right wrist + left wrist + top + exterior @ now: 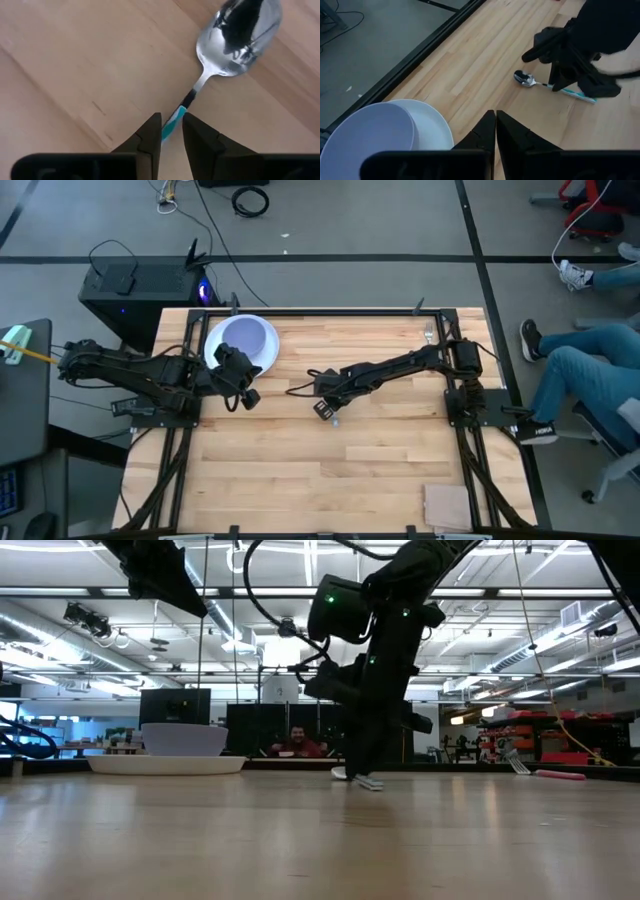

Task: Set table place
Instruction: Put the silver spoon into the purple bowl

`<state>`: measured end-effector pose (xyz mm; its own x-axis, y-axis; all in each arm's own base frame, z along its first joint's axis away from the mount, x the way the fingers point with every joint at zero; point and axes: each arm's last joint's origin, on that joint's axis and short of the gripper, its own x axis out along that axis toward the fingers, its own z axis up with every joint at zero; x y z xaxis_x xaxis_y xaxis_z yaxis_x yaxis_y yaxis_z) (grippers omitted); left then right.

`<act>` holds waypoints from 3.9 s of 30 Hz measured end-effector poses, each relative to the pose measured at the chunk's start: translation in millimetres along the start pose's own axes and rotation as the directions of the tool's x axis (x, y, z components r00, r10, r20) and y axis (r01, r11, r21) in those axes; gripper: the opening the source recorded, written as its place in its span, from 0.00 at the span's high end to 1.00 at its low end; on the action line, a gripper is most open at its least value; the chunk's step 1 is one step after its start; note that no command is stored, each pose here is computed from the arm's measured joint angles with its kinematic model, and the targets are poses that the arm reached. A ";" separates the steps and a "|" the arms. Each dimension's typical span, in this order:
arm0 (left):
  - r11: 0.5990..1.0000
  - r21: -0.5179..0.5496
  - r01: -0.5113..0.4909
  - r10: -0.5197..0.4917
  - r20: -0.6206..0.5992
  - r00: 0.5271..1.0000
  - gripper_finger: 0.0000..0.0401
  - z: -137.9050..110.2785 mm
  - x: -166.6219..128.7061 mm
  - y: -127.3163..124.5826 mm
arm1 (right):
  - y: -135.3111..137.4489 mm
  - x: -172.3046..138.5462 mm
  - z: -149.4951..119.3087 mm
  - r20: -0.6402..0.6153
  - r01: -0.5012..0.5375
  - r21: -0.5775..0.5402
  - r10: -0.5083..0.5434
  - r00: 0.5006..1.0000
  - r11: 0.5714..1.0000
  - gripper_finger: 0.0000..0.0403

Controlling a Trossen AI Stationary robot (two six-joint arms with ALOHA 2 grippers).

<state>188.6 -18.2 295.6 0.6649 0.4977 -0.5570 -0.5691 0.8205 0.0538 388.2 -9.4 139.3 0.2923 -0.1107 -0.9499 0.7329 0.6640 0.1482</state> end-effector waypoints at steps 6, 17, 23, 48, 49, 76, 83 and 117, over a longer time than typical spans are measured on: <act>1.000 0.001 0.001 -0.001 -0.001 1.000 0.96 -0.1 0.0 0.0 | -0.1 8.2 -1.1 -0.005 0.015 -0.063 -0.016 1.000 0.998 0.79; 1.000 0.003 0.001 -0.001 -0.006 1.000 0.94 -0.6 0.0 0.1 | 3.1 7.8 -6.6 0.033 0.064 -0.195 -0.059 0.998 0.979 0.97; 1.000 0.003 0.001 -0.001 -0.007 1.000 0.95 -0.6 0.0 0.1 | 3.1 7.2 -6.0 0.044 0.070 -0.226 -0.061 0.997 0.972 0.97; 1.000 -0.024 0.001 -0.001 -0.006 1.000 0.97 -0.6 0.0 0.1 | -17.8 -91.8 38.1 0.336 0.009 -0.325 0.106 0.936 0.946 0.97; 1.000 -0.025 0.002 -0.002 -0.006 1.000 0.97 -0.5 0.0 0.1 | -19.8 -92.2 41.2 0.345 0.011 -0.329 0.109 0.932 0.944 0.97; 0.980 -0.195 0.035 -0.026 0.049 0.998 0.71 7.1 37.4 -32.9 | -24.0 -119.2 47.8 0.425 0.079 -0.506 0.169 0.889 0.859 0.97; 0.977 -0.212 0.022 -0.017 0.024 1.000 0.67 -0.8 64.5 -52.5 | -20.5 -120.6 48.3 0.423 0.052 -0.542 0.218 0.880 0.839 0.97; 0.889 -0.201 -0.410 0.456 0.443 0.772 0.85 -77.3 91.6 -142.4 | -0.1 -195.0 27.7 0.549 0.035 -0.680 0.478 0.685 0.732 0.97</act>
<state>293.2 -111.2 172.9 0.4677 0.8830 -0.0386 -0.8764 0.4690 0.1097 348.1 -8.4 332.1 0.8882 -0.1648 -0.4289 0.1289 0.9854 -0.1117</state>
